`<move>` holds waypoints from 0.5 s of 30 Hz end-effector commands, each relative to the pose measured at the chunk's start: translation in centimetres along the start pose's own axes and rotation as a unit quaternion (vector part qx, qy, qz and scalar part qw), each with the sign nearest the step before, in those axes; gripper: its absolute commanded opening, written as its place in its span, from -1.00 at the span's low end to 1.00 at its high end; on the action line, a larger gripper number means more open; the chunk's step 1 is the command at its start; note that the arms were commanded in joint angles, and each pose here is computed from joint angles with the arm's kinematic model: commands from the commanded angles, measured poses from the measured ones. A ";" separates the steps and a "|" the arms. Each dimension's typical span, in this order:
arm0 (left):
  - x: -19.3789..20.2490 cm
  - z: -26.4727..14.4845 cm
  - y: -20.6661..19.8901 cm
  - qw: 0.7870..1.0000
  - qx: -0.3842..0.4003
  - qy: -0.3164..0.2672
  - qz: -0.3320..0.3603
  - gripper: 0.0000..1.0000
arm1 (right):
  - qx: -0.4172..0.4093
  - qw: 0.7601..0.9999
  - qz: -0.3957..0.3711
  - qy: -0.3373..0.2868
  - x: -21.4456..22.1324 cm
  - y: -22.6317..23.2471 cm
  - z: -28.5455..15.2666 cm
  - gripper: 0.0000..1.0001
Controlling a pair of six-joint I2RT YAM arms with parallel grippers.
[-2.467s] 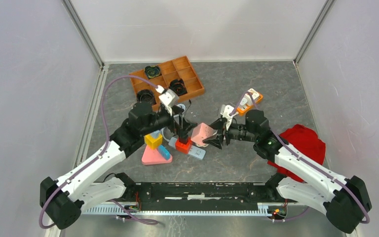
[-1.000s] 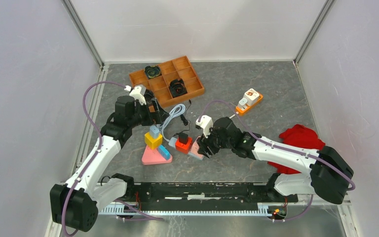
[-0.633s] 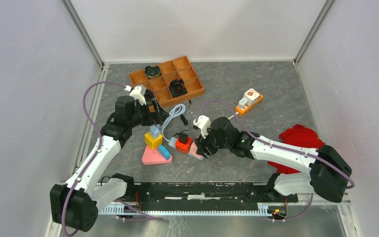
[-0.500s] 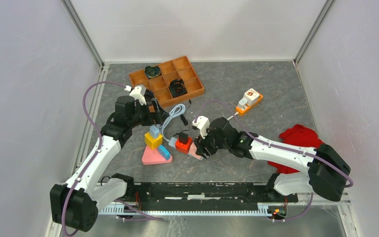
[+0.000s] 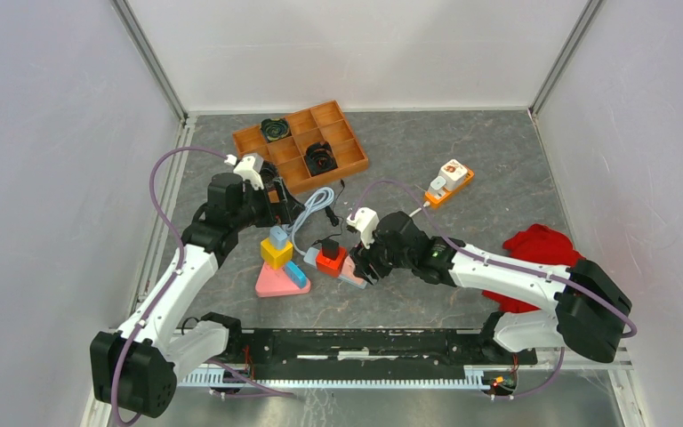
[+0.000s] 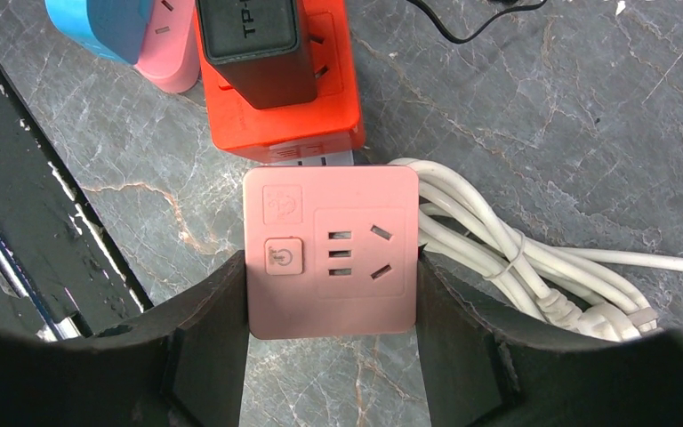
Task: Insert the plug
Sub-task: Insert the plug into the socket.
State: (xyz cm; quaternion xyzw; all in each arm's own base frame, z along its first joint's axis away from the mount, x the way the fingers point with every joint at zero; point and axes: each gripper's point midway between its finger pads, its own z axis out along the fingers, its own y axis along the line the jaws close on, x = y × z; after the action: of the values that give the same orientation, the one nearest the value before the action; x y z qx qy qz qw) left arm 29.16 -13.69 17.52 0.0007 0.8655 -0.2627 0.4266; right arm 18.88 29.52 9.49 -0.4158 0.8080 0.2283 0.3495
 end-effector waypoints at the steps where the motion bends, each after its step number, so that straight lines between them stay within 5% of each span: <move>1: -0.9 -0.1 -0.2 0.999 0.006 -0.019 0.024 0.99 | 0.007 1.000 -0.004 -0.009 -1.5 -0.1 -0.7 -0.68; 15: -0.9 0.0 -0.2 1.000 0.006 -0.018 0.023 0.99 | 0.002 1.000 -0.014 0.018 -0.4 0.1 -0.4 -0.67</move>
State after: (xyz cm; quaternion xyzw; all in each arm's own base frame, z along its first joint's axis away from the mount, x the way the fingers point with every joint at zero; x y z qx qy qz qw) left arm 29.15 -13.69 17.51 0.0005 0.8655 -0.2627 0.4264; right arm 18.67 29.16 9.46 -0.4239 0.8106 0.2197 0.3389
